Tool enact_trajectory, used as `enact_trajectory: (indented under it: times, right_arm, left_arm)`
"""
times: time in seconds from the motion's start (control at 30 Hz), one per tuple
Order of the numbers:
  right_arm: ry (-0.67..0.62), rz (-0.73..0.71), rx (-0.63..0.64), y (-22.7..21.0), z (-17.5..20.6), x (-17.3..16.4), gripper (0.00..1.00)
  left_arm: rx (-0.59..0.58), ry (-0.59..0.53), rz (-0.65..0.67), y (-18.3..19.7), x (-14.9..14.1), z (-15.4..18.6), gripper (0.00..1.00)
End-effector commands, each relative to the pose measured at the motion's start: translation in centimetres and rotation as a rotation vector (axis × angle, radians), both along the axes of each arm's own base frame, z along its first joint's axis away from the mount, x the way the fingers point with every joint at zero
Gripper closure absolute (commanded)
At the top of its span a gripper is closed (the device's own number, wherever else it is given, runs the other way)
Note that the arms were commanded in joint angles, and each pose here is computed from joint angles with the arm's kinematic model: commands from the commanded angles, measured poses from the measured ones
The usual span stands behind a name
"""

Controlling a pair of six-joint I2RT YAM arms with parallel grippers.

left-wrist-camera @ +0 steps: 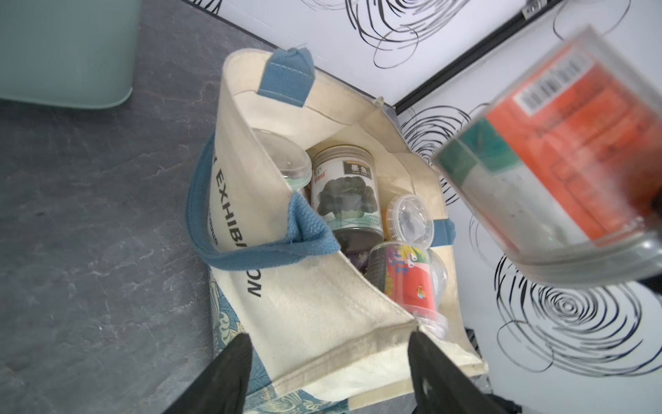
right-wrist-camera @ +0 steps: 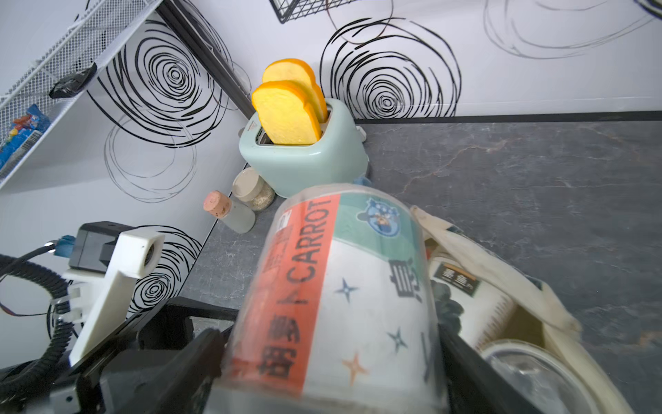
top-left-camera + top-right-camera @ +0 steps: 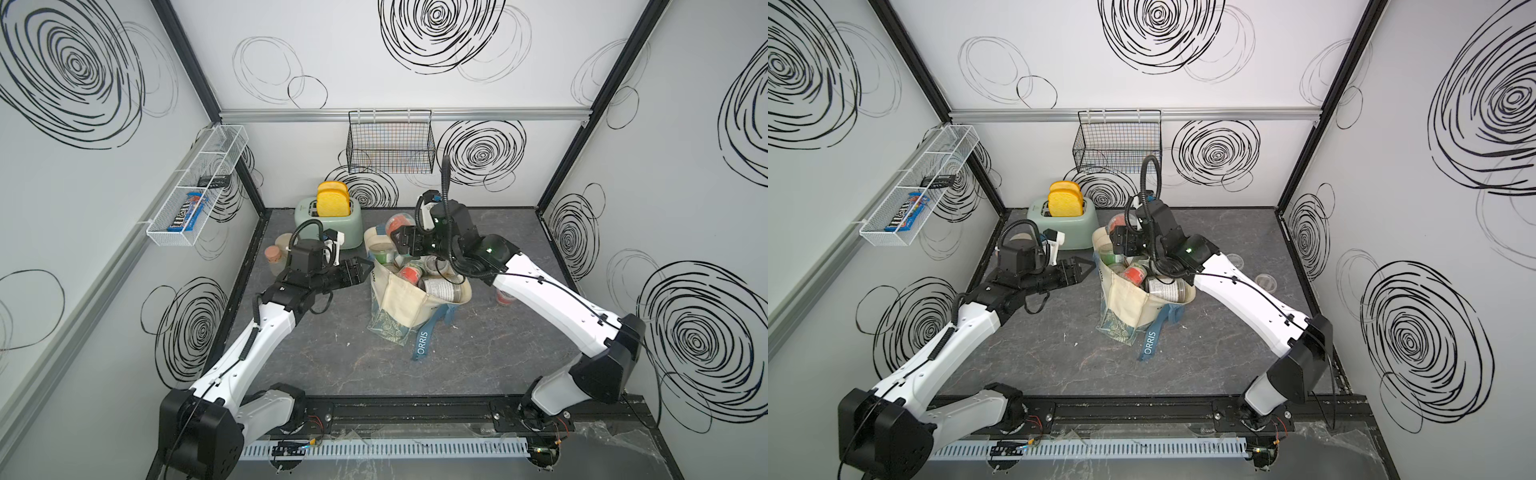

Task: Take out the seed jars from the canvas bag
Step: Pick up the seed jar from the canvas bag, then place the seed jar at the center of the board.

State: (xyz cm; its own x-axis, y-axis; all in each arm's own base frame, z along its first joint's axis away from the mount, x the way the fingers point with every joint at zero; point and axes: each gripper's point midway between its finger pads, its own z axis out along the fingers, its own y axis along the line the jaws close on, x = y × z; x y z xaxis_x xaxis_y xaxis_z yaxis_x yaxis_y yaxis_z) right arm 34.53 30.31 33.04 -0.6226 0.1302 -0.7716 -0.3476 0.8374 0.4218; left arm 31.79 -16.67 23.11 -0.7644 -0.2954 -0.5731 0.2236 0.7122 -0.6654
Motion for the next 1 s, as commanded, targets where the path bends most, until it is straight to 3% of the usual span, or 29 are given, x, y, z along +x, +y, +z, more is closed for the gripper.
enact_trajectory:
  times: [0.0,0.07,0.27,0.43,0.63,0.97]
  right_arm:
    - [-0.036,-0.056,0.031,-4.2,2.1,-1.2,0.24]
    - [-0.034,-0.092,0.036,-7.5,2.1,-2.4,0.24]
    - [0.084,-0.23,-0.053,-17.1,-1.6,-5.5,0.24]
    - [0.257,-0.296,-0.146,-22.0,-7.0,-8.3,0.24]
    - [0.451,-0.318,-0.22,-23.7,-13.4,-10.4,0.24]
    - [0.667,-0.301,-0.254,-23.2,-21.1,-10.5,0.21]
  left_arm:
    - [0.061,-0.064,0.025,0.4,-0.1,1.8,0.08]
    - [0.091,-0.084,0.032,0.3,-0.4,2.4,0.01]
    - [0.148,-0.11,0.018,-0.7,-0.7,3.0,0.04]
    - [0.162,-0.092,-0.006,-1.6,-0.5,2.0,0.04]
    - [0.166,-0.089,-0.019,-2.1,-0.5,1.7,0.04]
    - [0.182,-0.077,-0.022,-2.1,-0.5,0.8,0.04]
